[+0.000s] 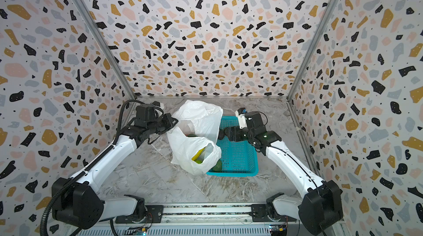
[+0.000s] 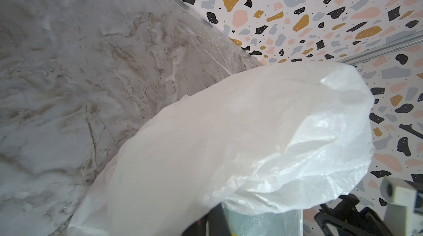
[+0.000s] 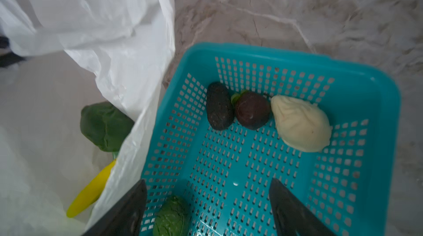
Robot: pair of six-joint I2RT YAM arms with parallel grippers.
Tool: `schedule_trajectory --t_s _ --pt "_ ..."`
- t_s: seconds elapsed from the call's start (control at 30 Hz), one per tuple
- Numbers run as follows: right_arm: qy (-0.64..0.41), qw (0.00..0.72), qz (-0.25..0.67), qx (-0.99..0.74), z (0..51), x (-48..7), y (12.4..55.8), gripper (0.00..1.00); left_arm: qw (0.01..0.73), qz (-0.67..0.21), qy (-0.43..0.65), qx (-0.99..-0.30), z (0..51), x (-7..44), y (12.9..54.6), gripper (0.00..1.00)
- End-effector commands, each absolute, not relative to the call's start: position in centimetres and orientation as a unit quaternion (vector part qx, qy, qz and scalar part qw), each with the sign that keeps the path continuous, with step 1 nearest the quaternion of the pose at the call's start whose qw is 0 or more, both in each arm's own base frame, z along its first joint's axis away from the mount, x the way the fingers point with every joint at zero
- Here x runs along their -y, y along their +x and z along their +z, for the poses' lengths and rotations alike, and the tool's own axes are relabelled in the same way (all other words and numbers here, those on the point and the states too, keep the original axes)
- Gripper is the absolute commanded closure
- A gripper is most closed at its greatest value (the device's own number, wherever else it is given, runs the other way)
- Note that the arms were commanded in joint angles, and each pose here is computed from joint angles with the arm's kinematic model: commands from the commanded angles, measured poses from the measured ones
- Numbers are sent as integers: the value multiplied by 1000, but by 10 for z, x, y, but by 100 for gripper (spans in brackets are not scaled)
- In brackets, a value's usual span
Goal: Place the fruits into the plastic bag
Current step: 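Lower the right gripper into the basket and grasp the wrinkled green fruit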
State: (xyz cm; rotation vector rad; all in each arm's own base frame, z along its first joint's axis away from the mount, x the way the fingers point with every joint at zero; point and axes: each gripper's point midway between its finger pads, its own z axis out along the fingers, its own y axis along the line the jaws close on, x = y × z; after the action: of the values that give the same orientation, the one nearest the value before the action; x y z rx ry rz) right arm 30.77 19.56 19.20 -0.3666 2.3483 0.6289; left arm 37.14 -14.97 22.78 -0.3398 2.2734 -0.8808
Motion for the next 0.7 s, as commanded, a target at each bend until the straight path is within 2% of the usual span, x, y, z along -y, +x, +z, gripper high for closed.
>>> schedule_trajectory --t_s 0.0,0.13,0.5,0.57,0.67 --pt "-188 248 261 -914 158 -211 274 17 344 -337 -123 -868 232 150 377 100" --pt "-262 163 252 -917 124 -238 244 18 341 -337 -123 -869 231 151 378 100" --pt "-317 43 256 -912 64 -270 211 23 340 -333 -122 -871 229 150 377 100" --pt "-320 36 247 -914 56 -272 211 27 339 -334 -122 -871 228 150 376 100" --pt "-313 37 233 -920 49 -270 216 39 339 -334 -122 -871 229 150 376 100"
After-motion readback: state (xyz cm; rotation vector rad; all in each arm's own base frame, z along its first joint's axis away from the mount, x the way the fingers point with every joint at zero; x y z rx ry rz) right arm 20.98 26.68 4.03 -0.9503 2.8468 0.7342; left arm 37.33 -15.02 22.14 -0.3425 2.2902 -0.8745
